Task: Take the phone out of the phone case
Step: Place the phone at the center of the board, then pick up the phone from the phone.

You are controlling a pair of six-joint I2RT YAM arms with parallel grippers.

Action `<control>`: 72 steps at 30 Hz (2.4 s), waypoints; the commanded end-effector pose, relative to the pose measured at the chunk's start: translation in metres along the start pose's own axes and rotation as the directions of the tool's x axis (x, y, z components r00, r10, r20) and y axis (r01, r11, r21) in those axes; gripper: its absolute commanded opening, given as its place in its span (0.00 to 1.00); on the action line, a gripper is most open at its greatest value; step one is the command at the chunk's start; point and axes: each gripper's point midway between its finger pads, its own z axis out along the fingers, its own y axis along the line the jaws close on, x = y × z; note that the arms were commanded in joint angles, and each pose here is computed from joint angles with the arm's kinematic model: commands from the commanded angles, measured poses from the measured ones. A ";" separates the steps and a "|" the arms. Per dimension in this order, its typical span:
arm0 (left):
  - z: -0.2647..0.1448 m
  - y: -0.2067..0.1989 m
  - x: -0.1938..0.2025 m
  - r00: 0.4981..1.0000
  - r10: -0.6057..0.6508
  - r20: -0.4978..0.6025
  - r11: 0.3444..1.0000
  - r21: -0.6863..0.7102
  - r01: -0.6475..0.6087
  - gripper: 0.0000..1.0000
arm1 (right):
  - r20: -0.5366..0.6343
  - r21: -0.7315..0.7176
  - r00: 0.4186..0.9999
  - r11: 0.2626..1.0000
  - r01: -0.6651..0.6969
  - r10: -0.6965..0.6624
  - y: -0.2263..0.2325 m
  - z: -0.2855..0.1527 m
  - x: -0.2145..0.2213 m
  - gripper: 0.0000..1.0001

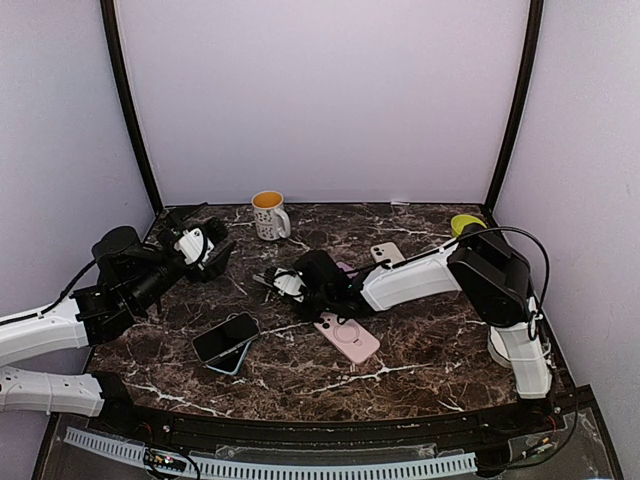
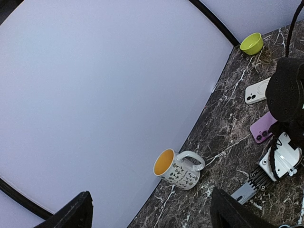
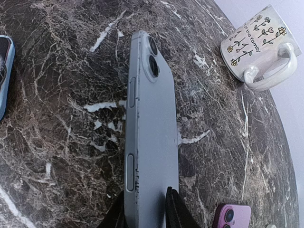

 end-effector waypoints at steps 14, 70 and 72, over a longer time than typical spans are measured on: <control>0.002 -0.012 0.003 1.000 0.010 0.015 0.999 0.050 -0.011 0.88 | -0.046 -0.135 0.997 0.988 -0.072 0.067 0.024 -0.019 0.019 0.55; -0.056 -0.165 0.150 0.495 0.042 -0.868 0.574 0.426 0.699 0.99 | 0.202 -0.026 0.918 0.939 -0.344 0.341 -0.038 -0.198 0.048 0.99; -0.057 -0.169 0.154 0.477 0.054 -0.877 0.569 0.420 0.707 0.99 | 0.201 -0.025 0.919 0.939 -0.342 0.340 -0.037 -0.198 0.049 0.99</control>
